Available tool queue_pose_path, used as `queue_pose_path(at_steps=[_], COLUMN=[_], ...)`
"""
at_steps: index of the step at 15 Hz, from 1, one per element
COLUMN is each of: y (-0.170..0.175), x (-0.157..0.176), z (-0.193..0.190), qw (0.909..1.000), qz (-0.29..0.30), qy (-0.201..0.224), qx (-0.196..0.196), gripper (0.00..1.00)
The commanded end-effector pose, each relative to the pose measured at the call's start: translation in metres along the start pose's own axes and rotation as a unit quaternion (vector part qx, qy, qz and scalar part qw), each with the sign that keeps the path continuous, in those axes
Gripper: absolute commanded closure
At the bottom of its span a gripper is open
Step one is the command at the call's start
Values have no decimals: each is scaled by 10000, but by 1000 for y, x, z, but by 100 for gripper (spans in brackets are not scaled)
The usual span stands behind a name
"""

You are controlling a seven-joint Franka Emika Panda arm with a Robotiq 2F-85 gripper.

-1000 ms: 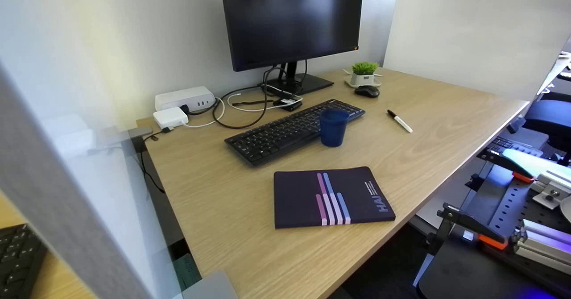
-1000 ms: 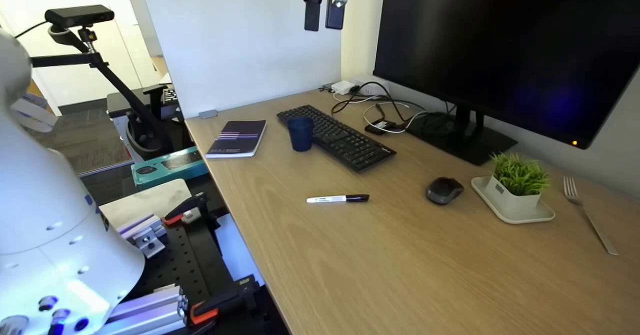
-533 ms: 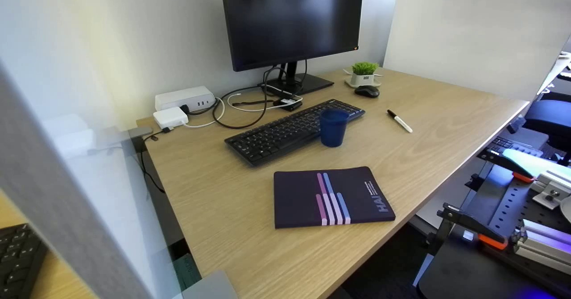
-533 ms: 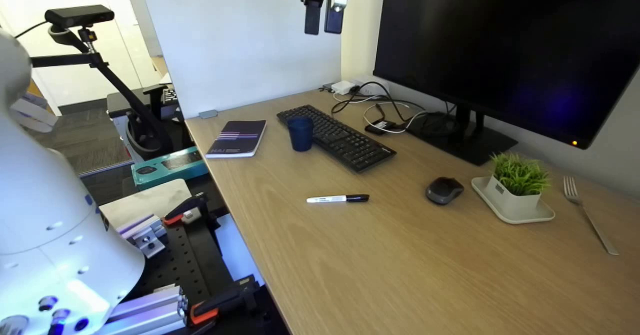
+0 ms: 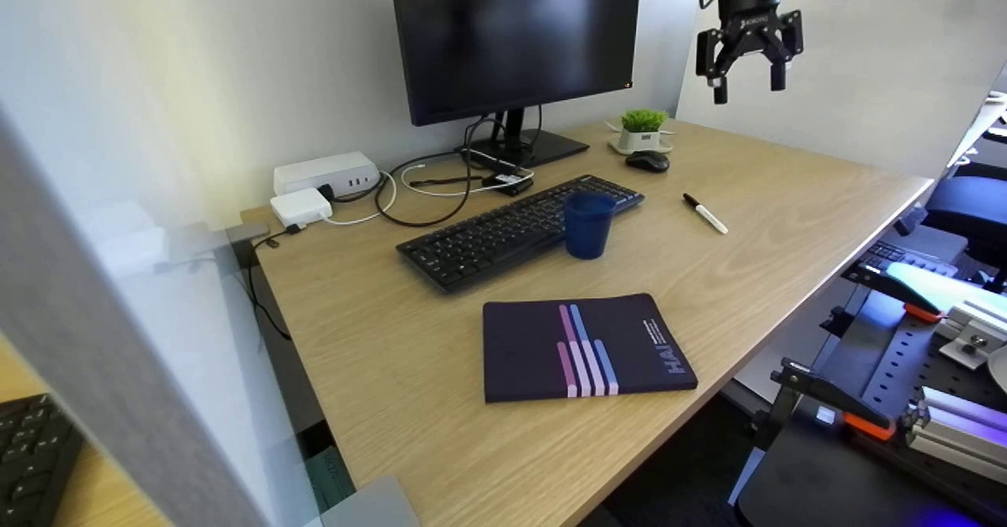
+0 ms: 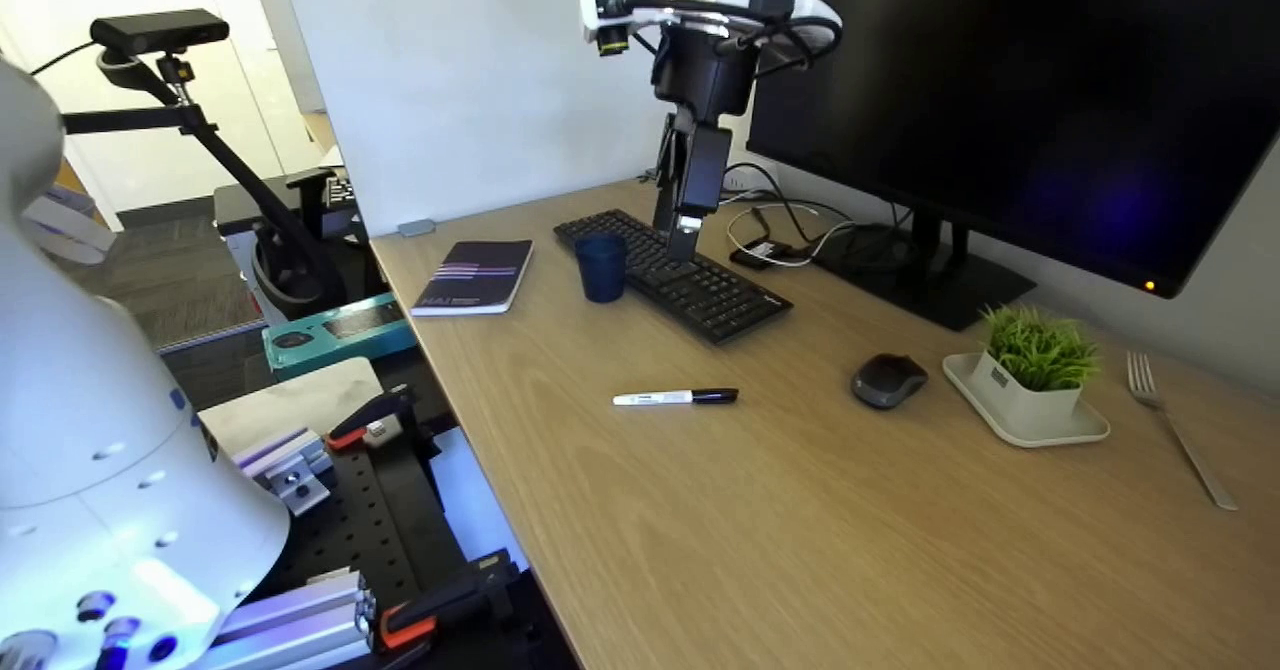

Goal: Put the marker in the cup

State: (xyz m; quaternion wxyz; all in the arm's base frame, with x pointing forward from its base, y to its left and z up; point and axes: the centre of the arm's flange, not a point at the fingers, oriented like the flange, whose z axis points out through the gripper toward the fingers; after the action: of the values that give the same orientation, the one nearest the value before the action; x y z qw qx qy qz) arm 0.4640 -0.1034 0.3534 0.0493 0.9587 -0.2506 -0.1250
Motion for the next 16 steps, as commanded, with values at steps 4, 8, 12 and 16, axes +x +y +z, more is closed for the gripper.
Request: queue_pose_path(at_steps=[4,8,12,16], y=[-8,-12,-23,-33], x=[13,7,-3,-8], z=[27,59,95,113], qw=[9965,9940,9933,9920], qz=[474,642,693,629], qy=[398,432,426,662], qx=[558,775,824,868], gripper=[0,0,0,0])
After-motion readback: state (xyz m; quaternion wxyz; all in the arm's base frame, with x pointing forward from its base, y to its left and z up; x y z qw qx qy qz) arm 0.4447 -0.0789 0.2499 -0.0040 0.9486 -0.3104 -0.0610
